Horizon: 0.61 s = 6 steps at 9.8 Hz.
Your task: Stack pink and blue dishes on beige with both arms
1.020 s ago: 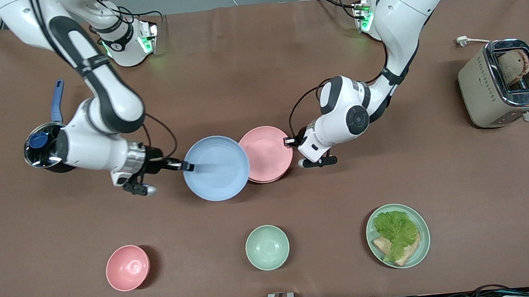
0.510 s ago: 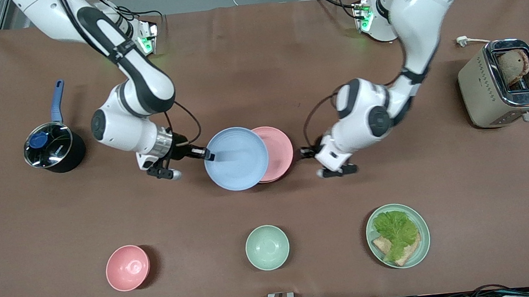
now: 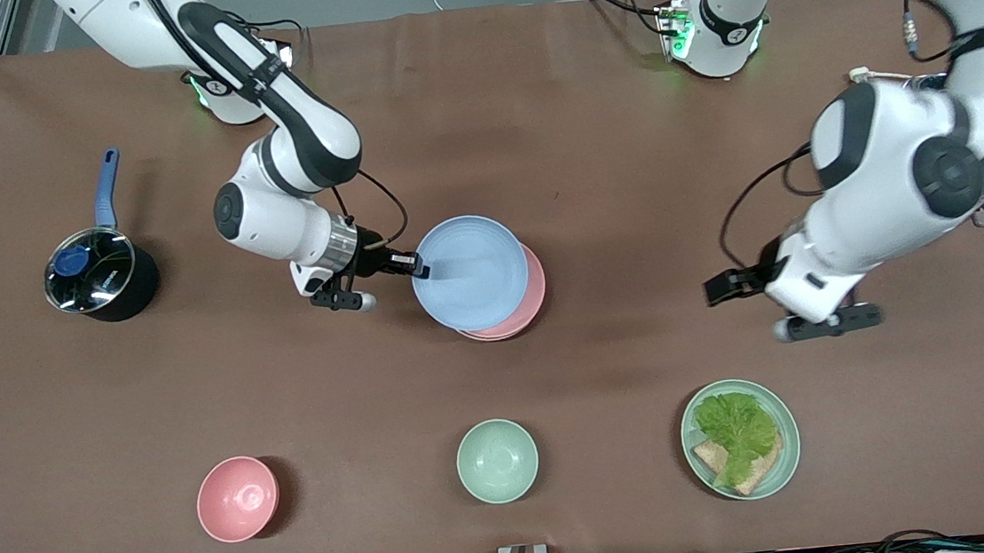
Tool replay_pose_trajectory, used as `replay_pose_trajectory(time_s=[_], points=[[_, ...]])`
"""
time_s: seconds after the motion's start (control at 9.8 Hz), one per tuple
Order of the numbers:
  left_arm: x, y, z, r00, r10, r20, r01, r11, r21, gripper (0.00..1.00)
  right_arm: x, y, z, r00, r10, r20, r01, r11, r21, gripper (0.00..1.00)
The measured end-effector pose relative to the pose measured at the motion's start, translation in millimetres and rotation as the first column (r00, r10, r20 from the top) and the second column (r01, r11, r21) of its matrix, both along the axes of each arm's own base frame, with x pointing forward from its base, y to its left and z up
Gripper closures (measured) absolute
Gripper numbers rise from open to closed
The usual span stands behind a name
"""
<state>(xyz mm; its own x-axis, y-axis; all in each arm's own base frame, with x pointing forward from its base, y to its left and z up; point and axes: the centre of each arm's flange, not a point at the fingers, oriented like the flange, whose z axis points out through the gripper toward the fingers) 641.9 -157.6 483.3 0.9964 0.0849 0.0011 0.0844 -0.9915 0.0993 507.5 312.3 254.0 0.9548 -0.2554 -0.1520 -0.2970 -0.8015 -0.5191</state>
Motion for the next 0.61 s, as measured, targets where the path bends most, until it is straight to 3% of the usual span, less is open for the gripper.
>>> replay_pose_trajectory(time_s=[0.2, 0.41, 0.61], points=[[-7.9, 21.1, 77.3, 0.996, 0.02, 0.082, -0.024, 0.999, 0.041, 0.0, -2.5, 3.9, -15.0, 1.0, -0.01, 0.002, 0.01, 1.0, -0.006, 0.92], [-31.0, 41.6, 127.3, 0.996, 0.012, 0.086, -0.019, 0.997, 0.073, 0.0, -4.0, 7.5, -23.7, 1.0, -0.022, 0.018, 0.022, 1.0, -0.012, 0.92], [-53.1, 40.8, 161.0, 0.996, -0.011, 0.085, 0.003, 0.996, 0.094, 0.0, -6.1, 10.7, -29.6, 1.0, -0.023, 0.021, 0.023, 1.0, -0.015, 0.85]])
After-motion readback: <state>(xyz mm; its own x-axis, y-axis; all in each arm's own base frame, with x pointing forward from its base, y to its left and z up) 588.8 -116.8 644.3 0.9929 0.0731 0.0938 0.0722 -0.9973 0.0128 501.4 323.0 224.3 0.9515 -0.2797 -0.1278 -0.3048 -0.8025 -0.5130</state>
